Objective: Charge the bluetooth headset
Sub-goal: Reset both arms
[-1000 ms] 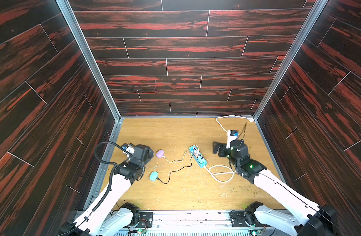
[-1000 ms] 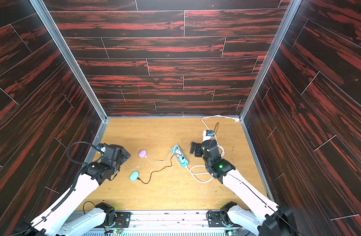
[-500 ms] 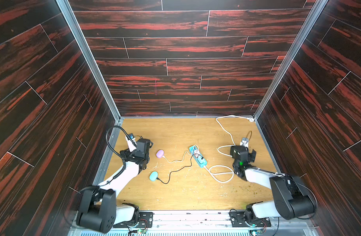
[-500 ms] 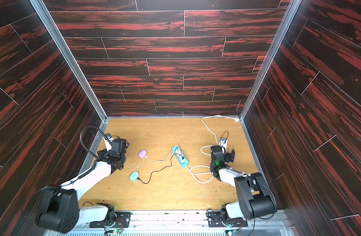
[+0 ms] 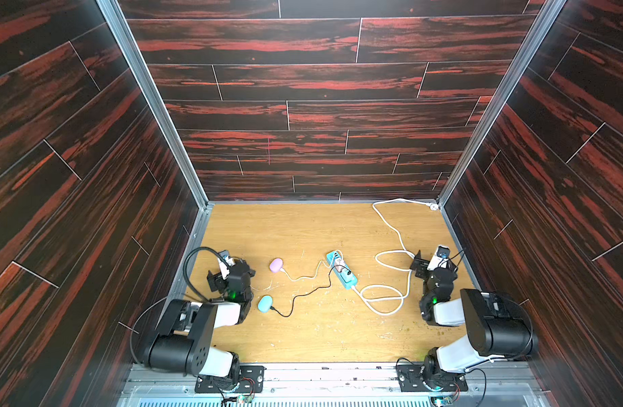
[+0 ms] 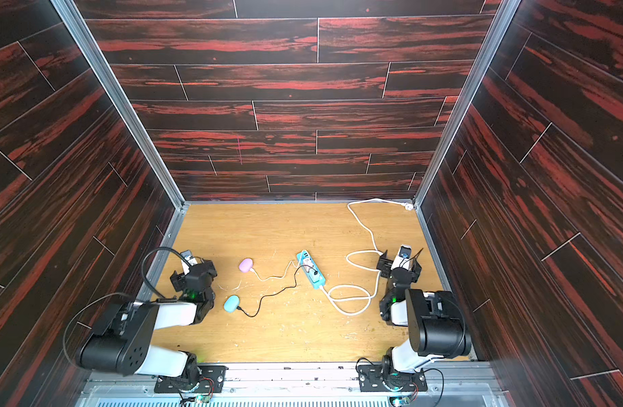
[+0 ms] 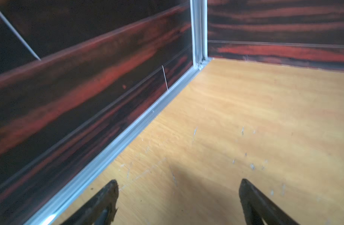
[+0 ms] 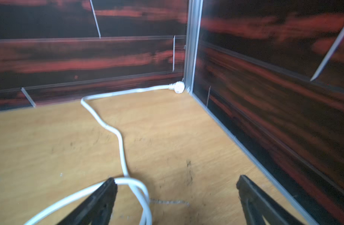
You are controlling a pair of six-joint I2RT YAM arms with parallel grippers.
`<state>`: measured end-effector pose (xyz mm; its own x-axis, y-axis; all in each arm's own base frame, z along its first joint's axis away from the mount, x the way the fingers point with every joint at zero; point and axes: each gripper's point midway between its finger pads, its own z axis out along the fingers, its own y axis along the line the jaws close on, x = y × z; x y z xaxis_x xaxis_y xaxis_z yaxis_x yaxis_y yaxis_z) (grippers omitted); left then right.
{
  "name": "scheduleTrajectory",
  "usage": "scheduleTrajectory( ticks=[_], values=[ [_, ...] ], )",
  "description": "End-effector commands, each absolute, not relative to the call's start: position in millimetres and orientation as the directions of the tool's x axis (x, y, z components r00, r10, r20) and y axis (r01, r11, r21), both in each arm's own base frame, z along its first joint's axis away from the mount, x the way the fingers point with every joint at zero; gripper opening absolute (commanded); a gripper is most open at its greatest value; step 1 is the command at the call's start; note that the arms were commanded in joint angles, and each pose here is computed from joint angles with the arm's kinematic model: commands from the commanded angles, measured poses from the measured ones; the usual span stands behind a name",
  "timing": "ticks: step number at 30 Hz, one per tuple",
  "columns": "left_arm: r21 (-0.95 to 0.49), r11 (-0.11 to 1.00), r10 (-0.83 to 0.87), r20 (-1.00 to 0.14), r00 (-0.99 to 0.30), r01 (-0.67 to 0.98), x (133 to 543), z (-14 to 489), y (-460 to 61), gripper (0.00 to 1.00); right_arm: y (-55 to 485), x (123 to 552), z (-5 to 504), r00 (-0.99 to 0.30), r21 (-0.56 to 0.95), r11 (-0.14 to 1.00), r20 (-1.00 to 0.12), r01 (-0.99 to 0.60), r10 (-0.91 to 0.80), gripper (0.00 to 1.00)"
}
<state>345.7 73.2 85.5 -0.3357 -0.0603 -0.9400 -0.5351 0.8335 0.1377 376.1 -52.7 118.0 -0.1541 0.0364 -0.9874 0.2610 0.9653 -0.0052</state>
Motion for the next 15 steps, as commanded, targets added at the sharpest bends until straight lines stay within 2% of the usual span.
scheduleTrajectory(
  ticks=[1,5,15],
  values=[
    [0.066,0.904,-0.037,-0.972,-0.231,-0.422,378,107,54,1.00,-31,385,118,-0.164,0.050,0.989,-0.984,0.142,0.074,0.99],
    [0.067,0.889,-0.066,-0.960,-0.272,-0.453,380,104,61,1.00,-27,389,119,-0.155,0.046,0.992,-0.986,0.119,0.064,0.99],
    [0.057,0.885,-0.080,-0.959,-0.270,-0.463,381,105,64,1.00,-26,389,118,-0.168,0.051,0.992,-0.983,0.111,0.069,0.99]
  ],
)
